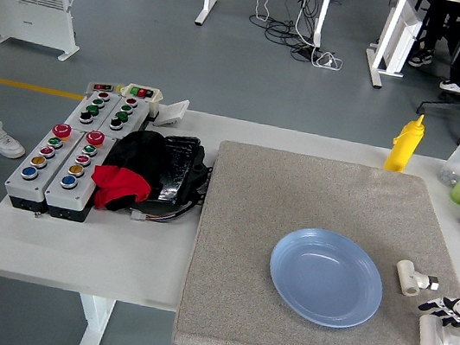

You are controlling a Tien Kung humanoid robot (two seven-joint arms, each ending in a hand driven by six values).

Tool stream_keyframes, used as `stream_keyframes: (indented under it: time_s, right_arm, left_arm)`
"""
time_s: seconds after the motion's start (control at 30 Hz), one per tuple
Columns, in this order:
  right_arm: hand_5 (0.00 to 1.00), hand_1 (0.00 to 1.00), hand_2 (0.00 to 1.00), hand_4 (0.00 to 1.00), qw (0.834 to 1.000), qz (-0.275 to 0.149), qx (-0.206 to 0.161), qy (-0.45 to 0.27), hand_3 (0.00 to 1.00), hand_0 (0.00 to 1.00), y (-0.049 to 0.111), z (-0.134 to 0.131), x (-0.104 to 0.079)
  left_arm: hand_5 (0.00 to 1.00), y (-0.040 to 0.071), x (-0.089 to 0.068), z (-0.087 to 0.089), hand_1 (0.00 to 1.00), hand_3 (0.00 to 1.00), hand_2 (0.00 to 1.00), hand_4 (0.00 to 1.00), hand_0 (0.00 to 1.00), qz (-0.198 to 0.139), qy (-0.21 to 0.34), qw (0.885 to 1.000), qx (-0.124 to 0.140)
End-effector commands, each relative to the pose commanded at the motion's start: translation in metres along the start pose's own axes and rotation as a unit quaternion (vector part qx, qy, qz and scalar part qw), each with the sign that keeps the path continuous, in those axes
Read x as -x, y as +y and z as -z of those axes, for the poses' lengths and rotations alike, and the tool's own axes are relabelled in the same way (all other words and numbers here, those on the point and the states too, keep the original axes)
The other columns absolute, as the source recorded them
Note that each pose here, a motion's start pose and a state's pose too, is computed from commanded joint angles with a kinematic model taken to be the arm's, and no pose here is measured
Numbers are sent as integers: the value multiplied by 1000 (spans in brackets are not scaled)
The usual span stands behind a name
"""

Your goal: Pick pipe place plate twice

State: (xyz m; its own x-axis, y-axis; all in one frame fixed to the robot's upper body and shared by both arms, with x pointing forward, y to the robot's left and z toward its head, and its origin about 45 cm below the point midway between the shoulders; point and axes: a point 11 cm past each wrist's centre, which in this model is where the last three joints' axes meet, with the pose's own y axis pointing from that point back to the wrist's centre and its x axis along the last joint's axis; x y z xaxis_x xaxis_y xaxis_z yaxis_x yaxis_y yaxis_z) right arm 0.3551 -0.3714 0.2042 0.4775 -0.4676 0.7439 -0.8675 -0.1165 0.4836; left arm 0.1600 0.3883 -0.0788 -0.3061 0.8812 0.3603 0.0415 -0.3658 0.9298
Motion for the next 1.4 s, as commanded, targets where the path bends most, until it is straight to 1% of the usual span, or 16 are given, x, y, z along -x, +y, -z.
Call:
stream_keyframes:
  time_s: [0.1,0.13,0.3,0.33,0.6,0.73,0.87,0.9,0.93,1.07,1.1,1.27,1.4]
  right_arm:
    - [111,637,653,747,1000,1,2,1,764,705,0,-1,0]
    - [112,610,634,745,1000,1,2,1,735,633,0,-1,0]
    - [112,610,634,745,1000,-1,1,0,735,633,0,0,-1]
    - [110,610,633,740,1000,-5,-2,-3,755,612,1,1,-3]
    - [111,609,635,730,999,-35,-24,-12,758,601,0,12,-12]
    - [104,605,637,725,997,-53,-40,-23,758,592,-2,20,-15]
    - [104,605,637,725,995,-70,-69,-31,758,592,-5,39,-17]
    - [104,605,637,725,994,-74,-79,-33,758,592,-7,46,-18]
    - [82,604,637,695,992,-78,-90,-35,758,591,-10,53,-18]
    - [82,604,637,695,989,-85,-114,-39,758,591,-18,73,-17]
    - [82,604,637,695,989,-85,-116,-39,758,591,-19,75,-17]
    - [79,608,643,689,988,-69,-137,-35,760,595,-34,102,-7]
    - [79,616,644,684,987,-56,-145,-30,761,614,-45,116,-1]
  left_arm:
    - [998,0,0,0,654,619,627,383,665,0,0,1000,0]
    - [998,0,0,0,653,619,627,383,665,0,0,1000,0]
    - [998,0,0,0,653,619,627,383,665,0,0,1000,0]
    - [998,0,0,0,653,619,623,382,664,0,-1,1000,0]
    - [998,0,0,0,653,618,623,382,664,0,-2,1000,0]
    - [998,0,-1,0,653,618,623,382,663,-1,-2,1000,-1]
    - [998,0,0,0,653,618,623,382,663,-1,-2,1000,-1]
    - [998,0,0,1,653,618,623,382,663,-1,-2,1000,-1]
    - [998,0,-1,1,652,618,623,383,664,-1,-2,1000,-1]
    - [998,-1,-2,1,652,618,623,383,664,-3,-3,1000,-2]
    - [998,-1,-2,2,652,618,623,383,664,-3,-4,1000,-2]
    - [998,-1,-4,3,649,618,622,383,662,-6,-4,1000,-4]
    - [998,-2,-5,5,649,618,618,381,663,-7,-6,1000,-6]
